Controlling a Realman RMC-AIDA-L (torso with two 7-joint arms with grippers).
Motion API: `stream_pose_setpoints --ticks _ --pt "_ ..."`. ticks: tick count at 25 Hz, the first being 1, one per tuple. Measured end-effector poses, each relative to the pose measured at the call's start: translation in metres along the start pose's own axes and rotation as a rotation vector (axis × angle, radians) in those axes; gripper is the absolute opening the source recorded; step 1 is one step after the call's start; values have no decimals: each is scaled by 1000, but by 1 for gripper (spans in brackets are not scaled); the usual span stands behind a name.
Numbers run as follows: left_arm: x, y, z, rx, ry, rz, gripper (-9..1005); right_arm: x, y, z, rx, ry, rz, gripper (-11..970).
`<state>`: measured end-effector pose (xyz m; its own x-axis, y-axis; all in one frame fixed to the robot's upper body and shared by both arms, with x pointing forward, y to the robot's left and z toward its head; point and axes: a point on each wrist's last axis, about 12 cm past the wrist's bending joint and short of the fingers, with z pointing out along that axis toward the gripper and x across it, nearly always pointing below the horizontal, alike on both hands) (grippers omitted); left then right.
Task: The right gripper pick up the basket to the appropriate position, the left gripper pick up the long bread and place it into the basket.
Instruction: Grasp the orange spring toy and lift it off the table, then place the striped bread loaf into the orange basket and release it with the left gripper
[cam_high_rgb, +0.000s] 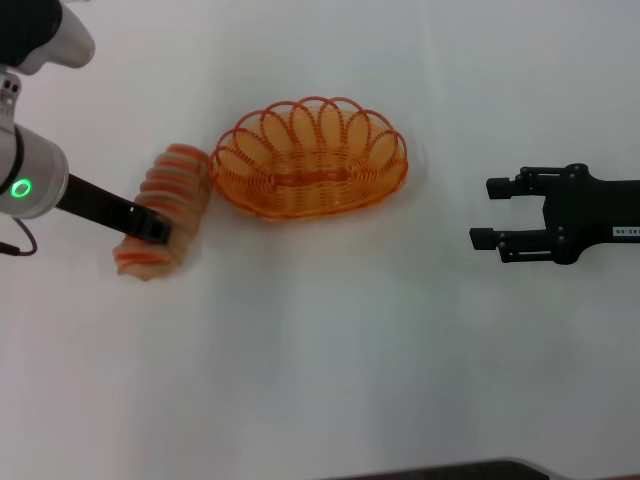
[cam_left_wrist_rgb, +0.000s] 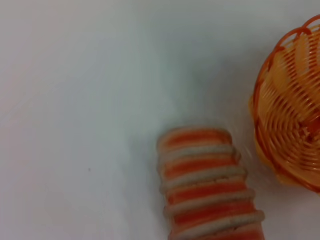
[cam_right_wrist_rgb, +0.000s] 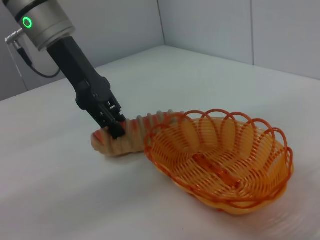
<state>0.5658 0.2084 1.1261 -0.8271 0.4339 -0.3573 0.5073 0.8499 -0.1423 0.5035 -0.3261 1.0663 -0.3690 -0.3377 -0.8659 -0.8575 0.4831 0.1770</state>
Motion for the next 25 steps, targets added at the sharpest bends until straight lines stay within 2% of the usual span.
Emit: stream_pose_setpoints --ticks 9,18,21,25 --pt "-5 11 -12 -20 -38 78 353 -1 -2 1 8 5 -3 780" --pt "-6 39 -31 -60 -96 255 250 -4 -3 3 4 4 -11 779" --pt "-5 46 -39 -33 -145 319 231 -5 -3 3 3 4 -14 778" --pt "-6 45 -48 47 -225 424 208 -5 -3 4 1 3 -16 778"
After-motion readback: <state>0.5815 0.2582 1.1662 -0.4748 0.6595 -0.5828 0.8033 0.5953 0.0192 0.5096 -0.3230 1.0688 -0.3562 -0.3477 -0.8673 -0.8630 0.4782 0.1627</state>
